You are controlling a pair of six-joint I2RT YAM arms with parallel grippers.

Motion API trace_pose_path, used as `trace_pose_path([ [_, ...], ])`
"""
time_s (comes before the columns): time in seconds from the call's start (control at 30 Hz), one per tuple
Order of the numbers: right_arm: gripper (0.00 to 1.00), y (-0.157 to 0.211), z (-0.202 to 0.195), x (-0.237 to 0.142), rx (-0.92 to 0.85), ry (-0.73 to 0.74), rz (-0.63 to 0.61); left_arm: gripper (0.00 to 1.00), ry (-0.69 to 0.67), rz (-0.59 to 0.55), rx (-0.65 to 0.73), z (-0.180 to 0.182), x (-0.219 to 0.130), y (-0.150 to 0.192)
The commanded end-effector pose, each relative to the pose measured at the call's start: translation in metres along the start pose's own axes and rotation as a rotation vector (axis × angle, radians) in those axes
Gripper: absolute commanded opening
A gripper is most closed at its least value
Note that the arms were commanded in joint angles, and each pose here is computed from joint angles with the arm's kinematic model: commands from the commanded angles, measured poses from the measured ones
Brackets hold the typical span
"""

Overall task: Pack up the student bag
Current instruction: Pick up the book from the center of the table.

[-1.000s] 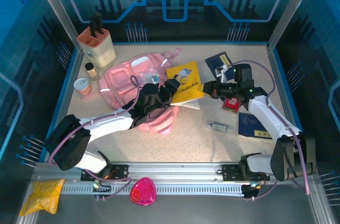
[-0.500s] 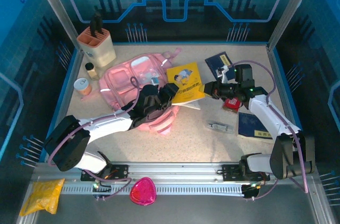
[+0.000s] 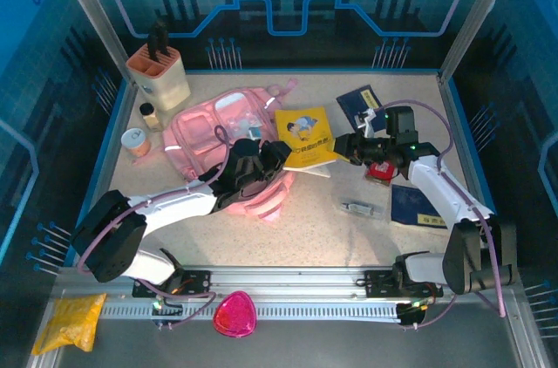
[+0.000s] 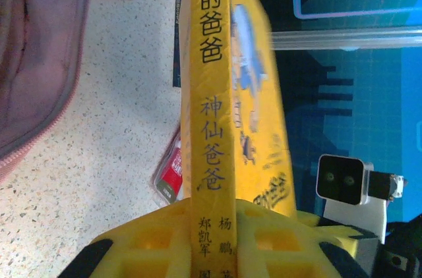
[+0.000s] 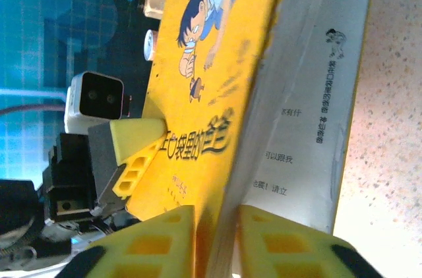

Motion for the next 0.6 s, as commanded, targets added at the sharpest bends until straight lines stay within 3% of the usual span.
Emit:
trace_pose_path([
  [0.0, 0.44, -0.002, 0.009, -0.012, -0.030, -0.022, -0.035, 0.01, 0.139, 0.040, 0.087, -0.052, -0.014, 0.008],
  [0.13, 0.72, -0.001, 0.013, -0.017, -0.027, -0.028, -0.050, 0.00, 0.194, 0.044, 0.127, -0.068, -0.022, 0.011],
  [0.27, 0.92, 0.005, 0.009, -0.014, 0.006, -0.046, -0.042, 0.00, 0.246, 0.072, 0.156, -0.085, -0.028, 0.018],
  [0.37, 1.00, 0.008, 0.017, -0.007, 0.023, -0.102, -0.026, 0.00, 0.286, 0.079, 0.175, -0.096, -0.032, 0.025],
  [0.57, 1.00, 0.009, 0.027, 0.005, 0.032, -0.131, 0.010, 0.00, 0.349, 0.076, 0.203, -0.113, -0.037, 0.030],
])
Point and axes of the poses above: each hand's point on the last joint's axis, 136 mm out from that joint toward the fingers, its own x axis out along the fingers, its own z axis along the line the jaws close on, y = z × x, the point moved 4 cm from there along -x, back along the fingers, and after that the axes turned 10 degrees about -x, right-handed, at the moved point
